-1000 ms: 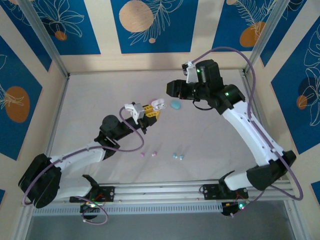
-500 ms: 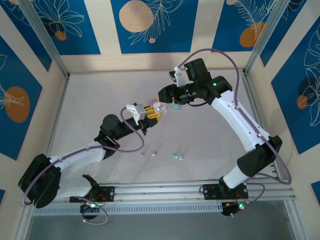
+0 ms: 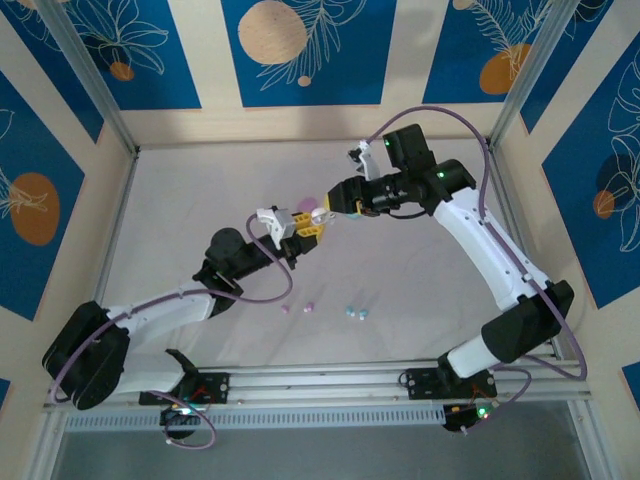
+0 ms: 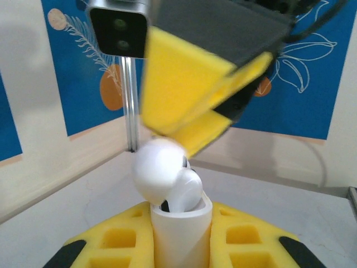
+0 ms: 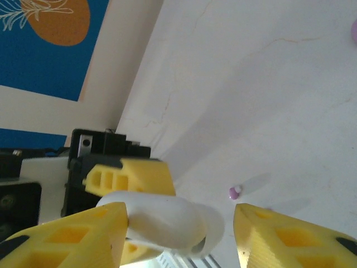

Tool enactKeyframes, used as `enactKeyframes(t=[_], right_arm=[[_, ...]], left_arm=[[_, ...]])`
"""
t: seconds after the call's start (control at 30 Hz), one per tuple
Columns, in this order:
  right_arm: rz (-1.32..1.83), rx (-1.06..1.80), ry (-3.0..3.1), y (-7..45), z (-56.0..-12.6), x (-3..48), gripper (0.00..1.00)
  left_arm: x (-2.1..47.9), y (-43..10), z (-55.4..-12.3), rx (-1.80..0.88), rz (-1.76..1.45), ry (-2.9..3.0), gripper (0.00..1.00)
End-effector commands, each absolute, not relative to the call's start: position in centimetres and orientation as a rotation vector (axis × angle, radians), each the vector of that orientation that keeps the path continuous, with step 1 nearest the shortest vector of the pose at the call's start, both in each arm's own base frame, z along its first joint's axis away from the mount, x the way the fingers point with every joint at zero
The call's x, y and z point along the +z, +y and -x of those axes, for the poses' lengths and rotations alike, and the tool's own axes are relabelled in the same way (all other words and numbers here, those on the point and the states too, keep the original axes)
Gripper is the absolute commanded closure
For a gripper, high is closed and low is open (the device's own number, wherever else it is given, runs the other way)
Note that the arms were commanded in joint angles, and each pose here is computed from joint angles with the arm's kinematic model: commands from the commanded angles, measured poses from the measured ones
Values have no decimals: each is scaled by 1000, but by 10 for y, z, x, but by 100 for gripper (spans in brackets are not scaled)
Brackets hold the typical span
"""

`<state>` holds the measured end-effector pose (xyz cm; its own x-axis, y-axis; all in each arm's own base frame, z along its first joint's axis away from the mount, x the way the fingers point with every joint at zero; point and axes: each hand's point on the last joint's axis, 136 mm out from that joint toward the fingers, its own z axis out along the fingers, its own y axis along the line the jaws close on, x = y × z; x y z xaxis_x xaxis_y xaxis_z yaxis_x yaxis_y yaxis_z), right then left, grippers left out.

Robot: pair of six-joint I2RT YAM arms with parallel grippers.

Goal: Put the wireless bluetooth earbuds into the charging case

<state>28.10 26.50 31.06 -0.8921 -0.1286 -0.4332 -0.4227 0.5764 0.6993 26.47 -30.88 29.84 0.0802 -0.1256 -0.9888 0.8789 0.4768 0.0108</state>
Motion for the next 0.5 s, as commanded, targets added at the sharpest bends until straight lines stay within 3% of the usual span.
enactKeyframes(t=[0.0,0.27,0.47], right_arm=[[477,1299,2472,265,-265,310,46],[422,1192,2475,252,-270,306,46],[180,974,2369,213,-292,303,41]], left_arm=[[328,-307,-264,-871,-726,1156,100],[325,-307,-266,-882,-708,1179,100],[295,-300,-287,-846,-613,1394,100]])
